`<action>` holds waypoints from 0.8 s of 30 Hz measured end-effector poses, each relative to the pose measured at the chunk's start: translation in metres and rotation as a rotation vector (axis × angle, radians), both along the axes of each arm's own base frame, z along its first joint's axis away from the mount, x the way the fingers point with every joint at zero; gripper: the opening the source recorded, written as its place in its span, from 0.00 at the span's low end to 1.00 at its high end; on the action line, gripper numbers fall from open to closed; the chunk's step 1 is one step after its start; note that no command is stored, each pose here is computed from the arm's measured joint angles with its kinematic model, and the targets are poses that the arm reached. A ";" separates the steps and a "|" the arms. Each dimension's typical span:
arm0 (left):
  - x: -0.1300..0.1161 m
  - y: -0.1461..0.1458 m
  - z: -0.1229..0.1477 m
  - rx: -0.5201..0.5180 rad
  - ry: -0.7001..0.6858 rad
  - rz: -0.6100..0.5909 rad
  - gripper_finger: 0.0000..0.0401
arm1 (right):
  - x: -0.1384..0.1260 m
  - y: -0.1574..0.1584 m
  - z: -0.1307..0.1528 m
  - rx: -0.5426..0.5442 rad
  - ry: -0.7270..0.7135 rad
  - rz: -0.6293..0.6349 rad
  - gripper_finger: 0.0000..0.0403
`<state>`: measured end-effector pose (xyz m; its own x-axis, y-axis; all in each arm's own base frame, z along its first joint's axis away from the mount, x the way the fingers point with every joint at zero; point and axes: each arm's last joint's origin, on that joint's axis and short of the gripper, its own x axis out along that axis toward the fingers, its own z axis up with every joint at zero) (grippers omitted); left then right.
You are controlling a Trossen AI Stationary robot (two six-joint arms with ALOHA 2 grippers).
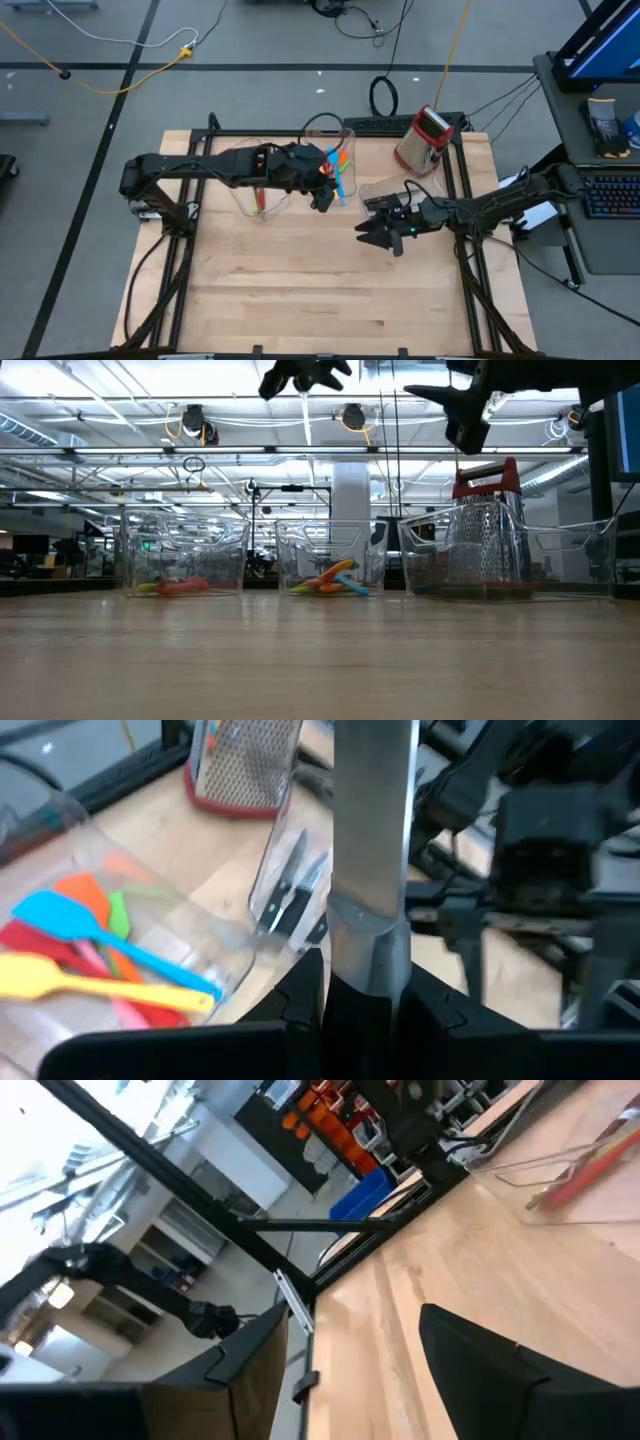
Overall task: Pick & Place Kitchen Items
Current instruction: Put the black kitchen knife into the right bin
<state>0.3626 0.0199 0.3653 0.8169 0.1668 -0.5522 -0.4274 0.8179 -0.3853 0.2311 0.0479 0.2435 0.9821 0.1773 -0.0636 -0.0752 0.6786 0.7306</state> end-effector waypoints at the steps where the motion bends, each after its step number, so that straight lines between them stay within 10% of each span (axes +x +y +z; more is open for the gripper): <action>1: -0.003 -0.001 0.004 0.008 -0.015 -0.007 0.18 | -0.002 0.001 0.001 -0.016 -0.006 0.004 0.54; 24: 0.004 -0.061 0.008 0.026 -0.101 -0.184 0.18 | -0.091 -0.021 0.051 -0.375 -0.174 0.019 0.23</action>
